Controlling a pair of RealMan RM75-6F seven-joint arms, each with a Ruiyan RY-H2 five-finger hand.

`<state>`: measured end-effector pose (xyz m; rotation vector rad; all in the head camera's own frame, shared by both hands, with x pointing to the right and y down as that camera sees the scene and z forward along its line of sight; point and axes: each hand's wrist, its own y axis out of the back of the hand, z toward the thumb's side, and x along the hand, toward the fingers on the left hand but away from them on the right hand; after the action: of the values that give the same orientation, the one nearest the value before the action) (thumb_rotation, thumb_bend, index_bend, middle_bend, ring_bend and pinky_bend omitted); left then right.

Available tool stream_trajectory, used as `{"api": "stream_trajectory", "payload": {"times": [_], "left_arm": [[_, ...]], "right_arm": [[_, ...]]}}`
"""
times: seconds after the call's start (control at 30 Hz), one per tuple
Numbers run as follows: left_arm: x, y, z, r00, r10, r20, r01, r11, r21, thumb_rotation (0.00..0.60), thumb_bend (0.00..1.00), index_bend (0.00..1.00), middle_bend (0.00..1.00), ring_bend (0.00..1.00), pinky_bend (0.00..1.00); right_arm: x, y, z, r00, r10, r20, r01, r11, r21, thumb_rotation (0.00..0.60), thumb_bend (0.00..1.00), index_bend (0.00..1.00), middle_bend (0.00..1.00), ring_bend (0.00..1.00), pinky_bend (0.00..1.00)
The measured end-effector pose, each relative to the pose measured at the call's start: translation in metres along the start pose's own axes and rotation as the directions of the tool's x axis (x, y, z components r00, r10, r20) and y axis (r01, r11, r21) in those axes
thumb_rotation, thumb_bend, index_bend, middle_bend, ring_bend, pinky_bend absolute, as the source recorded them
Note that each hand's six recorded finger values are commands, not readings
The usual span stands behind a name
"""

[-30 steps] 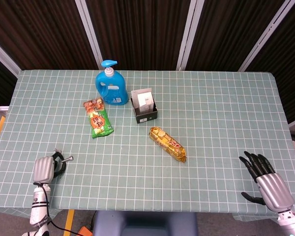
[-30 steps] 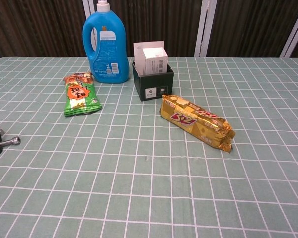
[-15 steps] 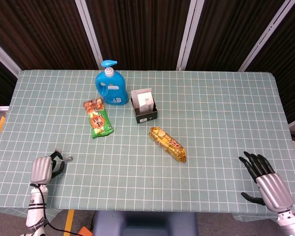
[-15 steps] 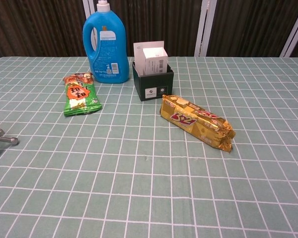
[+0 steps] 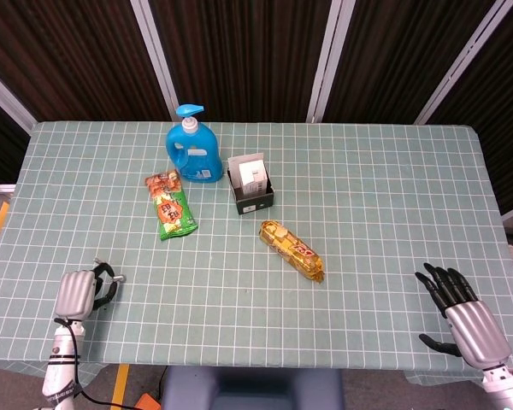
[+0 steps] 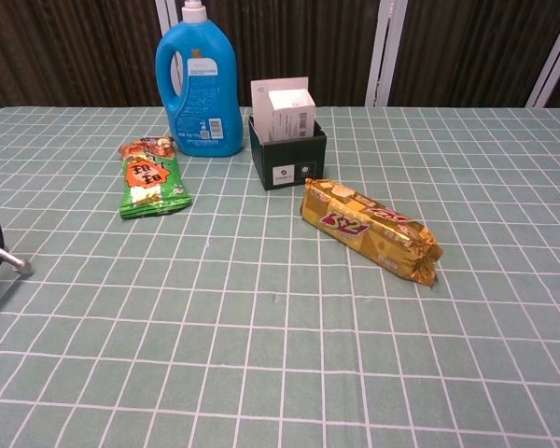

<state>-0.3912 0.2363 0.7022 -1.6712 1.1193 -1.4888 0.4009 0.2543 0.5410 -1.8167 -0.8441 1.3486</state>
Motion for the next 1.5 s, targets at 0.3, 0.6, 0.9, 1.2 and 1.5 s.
{"api": "stream_trajectory", "payload": {"times": [0.3, 0.6, 0.9, 1.2, 1.5], "left_arm": [[0.003, -0.002, -0.002, 0.999, -0.034, -0.019, 0.033, 0.999, -0.003, 0.6, 0.39, 0.52, 1.0, 1.0, 1.0], [0.004, -0.003, -0.003, 0.999, -0.04, -0.018, 0.04, 0.999, -0.004, 0.6, 0.39, 0.48, 1.0, 1.0, 1.0], [0.0, 0.009, -0.004, 1.0, -0.001, -0.012, 0.001, 1.0, -0.011, 0.6, 0.38, 0.39, 1.0, 1.0, 1.0], [-0.05, 0.073, 0.003, 0.975, 0.201, 0.097, -0.193, 0.977, -0.088, 0.6, 0.37, 0.14, 0.29, 0.21, 0.33], [-0.121, 0.142, 0.003, 0.946, 0.192, 0.262, -0.176, 0.981, -0.086, 0.6, 0.38, 0.07, 0.0, 0.0, 0.08]], "right_arm": [[0.0, -0.001, 0.0, 1.0, 0.003, 0.0, -0.003, 1.0, 0.001, 0.6, 0.15, 0.0, 0.0, 0.0, 0.0], [0.0, 0.0, 0.0, 1.0, 0.001, 0.002, -0.001, 1.0, 0.001, 0.6, 0.15, 0.0, 0.0, 0.0, 0.0], [0.0, 0.001, 0.0, 1.0, -0.003, 0.002, 0.003, 1.0, 0.0, 0.6, 0.15, 0.0, 0.0, 0.0, 0.0], [0.001, 0.0, 0.001, 1.0, -0.004, 0.002, 0.004, 1.0, 0.008, 0.6, 0.15, 0.0, 0.0, 0.0, 0.0], [0.004, -0.002, 0.006, 1.0, 0.011, -0.01, -0.011, 1.0, 0.016, 0.6, 0.15, 0.0, 0.0, 0.0, 0.0]]}}
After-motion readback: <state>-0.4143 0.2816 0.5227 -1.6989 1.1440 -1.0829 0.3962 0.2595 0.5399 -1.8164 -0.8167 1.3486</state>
